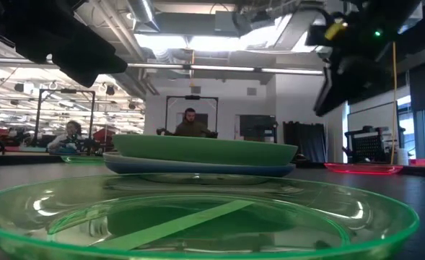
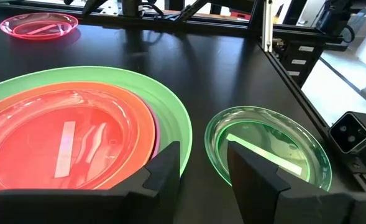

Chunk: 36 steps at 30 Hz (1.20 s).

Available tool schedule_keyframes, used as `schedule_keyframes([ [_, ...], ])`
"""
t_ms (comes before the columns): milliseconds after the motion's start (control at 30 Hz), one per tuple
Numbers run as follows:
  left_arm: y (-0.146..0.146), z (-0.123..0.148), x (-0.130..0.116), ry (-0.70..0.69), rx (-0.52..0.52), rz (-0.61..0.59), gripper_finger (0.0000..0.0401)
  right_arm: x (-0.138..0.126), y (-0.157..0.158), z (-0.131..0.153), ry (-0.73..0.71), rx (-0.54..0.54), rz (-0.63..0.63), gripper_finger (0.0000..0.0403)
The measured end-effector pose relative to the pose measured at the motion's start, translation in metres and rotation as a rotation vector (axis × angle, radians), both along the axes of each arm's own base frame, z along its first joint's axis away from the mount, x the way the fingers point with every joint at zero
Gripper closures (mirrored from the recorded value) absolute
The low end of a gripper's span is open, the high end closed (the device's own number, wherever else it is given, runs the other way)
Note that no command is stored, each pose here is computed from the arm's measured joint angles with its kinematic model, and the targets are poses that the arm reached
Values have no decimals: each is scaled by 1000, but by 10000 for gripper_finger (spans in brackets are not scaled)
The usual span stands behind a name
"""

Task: Stack plastic plates
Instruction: Stack the light pink plate on top of the light pink plate

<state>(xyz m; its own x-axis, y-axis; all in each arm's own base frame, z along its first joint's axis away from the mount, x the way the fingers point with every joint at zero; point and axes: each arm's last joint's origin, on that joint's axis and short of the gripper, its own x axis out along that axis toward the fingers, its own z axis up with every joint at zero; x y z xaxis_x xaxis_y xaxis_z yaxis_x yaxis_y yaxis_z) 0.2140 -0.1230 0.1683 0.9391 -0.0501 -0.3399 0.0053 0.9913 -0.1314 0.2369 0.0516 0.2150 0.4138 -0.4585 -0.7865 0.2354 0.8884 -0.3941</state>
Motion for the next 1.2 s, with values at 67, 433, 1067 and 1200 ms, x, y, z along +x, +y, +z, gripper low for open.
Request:
schedule_keyframes([
  [67,0,0,0,0,0,0,274,-6,-2,-1,37,-11,-44,281],
  [433,0,0,0,-1,2,4,274,-10,-50,-8,131,85,-261,281],
  [1067,1,0,0,-5,10,19,274,-50,-128,-78,155,163,-485,281],
  [1200,1,0,0,-4,10,19,274,-53,-132,-84,127,153,-481,281],
])
